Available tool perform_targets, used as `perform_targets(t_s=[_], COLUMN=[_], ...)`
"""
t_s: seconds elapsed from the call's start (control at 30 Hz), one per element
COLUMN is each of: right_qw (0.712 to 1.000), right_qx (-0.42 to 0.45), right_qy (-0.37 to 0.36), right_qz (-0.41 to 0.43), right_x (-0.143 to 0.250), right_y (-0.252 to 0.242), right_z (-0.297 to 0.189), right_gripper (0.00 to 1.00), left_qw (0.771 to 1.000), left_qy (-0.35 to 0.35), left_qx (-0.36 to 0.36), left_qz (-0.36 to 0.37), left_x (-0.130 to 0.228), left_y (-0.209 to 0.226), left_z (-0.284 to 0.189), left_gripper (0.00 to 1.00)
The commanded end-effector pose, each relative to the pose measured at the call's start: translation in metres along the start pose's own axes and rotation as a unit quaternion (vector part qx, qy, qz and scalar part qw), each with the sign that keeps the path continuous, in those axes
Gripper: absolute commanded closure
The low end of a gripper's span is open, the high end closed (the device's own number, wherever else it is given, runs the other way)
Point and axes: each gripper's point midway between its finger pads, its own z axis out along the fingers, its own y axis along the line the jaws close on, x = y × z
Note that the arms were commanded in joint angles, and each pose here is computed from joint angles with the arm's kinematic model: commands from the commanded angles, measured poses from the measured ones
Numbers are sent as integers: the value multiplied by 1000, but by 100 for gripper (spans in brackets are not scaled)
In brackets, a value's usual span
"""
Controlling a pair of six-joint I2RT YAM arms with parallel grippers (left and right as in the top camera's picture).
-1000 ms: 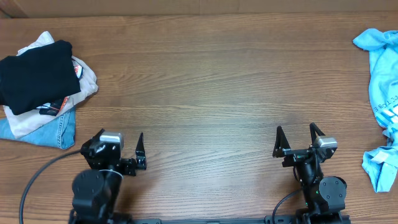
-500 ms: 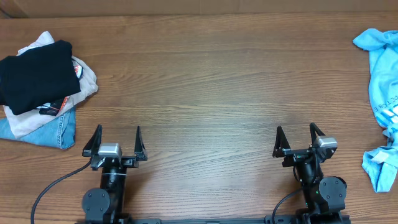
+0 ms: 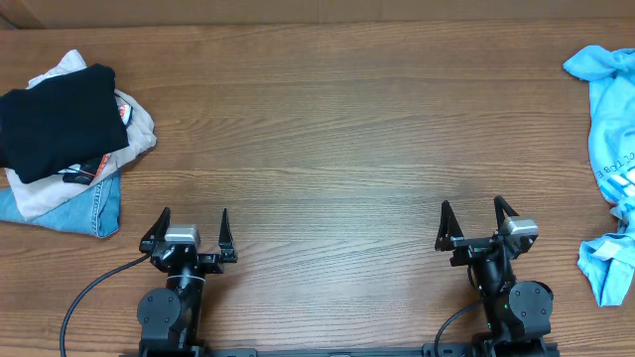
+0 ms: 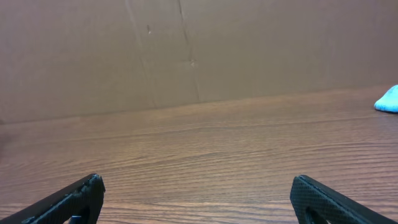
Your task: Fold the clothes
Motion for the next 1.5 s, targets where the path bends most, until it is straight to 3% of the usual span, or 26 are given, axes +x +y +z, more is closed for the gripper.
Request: perform_targets(t_s=[0.0,1.47], right_qw=[1000,1000], right_qx=[0,0], right_qy=[-2,-2], right_qz=[0,0], right_x=[2,2], right_y=[-1,-1], right_z=[0,0], right_gripper=[0,0], left_qw=[1000,1000], left_qy=[-5,-4], left_qx=[1,-24], left_qz=[-5,-7], left_x=[-1,-1], left_y=[0,13], left_z=[0,-1], left_gripper=[0,0])
